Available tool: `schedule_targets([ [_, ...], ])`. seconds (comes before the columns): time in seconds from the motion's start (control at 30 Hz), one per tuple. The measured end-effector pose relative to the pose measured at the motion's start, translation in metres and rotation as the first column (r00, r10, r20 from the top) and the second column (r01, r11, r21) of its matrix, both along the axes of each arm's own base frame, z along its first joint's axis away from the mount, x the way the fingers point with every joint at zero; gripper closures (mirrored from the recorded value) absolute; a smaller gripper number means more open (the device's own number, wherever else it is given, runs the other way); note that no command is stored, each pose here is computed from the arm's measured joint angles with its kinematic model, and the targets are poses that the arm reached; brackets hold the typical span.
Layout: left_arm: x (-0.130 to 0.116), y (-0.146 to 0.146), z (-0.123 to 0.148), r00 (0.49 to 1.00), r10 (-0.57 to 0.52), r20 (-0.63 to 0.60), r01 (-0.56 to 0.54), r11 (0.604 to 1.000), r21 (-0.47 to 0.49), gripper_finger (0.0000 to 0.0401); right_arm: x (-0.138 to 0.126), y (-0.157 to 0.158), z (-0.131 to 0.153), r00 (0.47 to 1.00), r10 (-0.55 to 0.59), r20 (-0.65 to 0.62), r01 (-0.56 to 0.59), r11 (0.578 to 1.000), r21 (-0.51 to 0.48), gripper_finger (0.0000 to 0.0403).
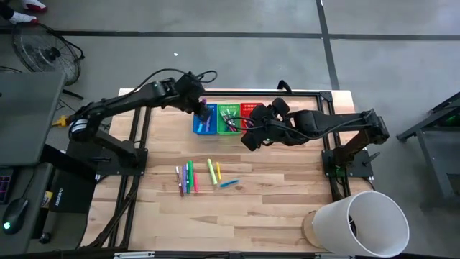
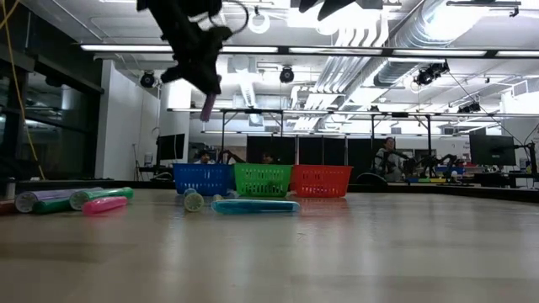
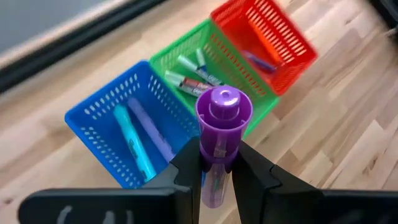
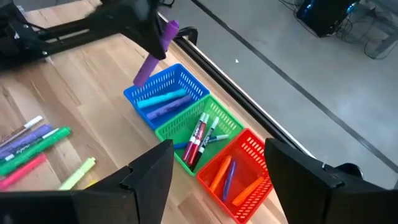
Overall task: Pick & Place Markers
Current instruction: Put the purple highlighter into the blue bin
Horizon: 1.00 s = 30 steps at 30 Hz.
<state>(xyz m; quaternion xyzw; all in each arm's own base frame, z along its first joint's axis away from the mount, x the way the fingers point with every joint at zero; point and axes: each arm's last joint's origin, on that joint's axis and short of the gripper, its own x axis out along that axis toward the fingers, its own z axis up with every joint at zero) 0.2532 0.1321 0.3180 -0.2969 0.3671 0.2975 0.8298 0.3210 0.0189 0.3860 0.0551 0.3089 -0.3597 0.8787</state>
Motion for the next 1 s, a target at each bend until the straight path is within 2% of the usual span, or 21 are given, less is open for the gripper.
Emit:
schedule_targets([
  [0.17, 0.001, 0.027, -0.019, 0.999, 0.037, -0.027, -0.040, 0.995, -0.095, 0.0344, 0.000, 0.000, 0.000, 1.000, 0.003, -0.004, -0.003, 1.000, 0.004, 0.0164],
  [0.4, 0.005, 0.055, -0.049, 0.991, 0.083, -0.106, -0.099, 0.982, -0.159, 0.0344, 0.000, 0.001, -0.001, 1.000, 0.019, -0.006, -0.019, 1.000, 0.023, 0.0164],
  [0.7, 0.017, 0.064, -0.082, 0.968, 0.124, -0.220, -0.167, 0.967, -0.190, 0.0344, -0.001, 0.001, -0.001, 0.999, 0.028, -0.019, -0.027, 0.999, 0.026, 0.0164],
  [1.0, 0.023, 0.069, -0.100, 0.957, 0.119, -0.265, -0.178, 0.961, -0.213, 0.0344, -0.001, 0.001, -0.002, 0.999, 0.032, -0.022, -0.031, 0.999, 0.036, 0.0164],
])
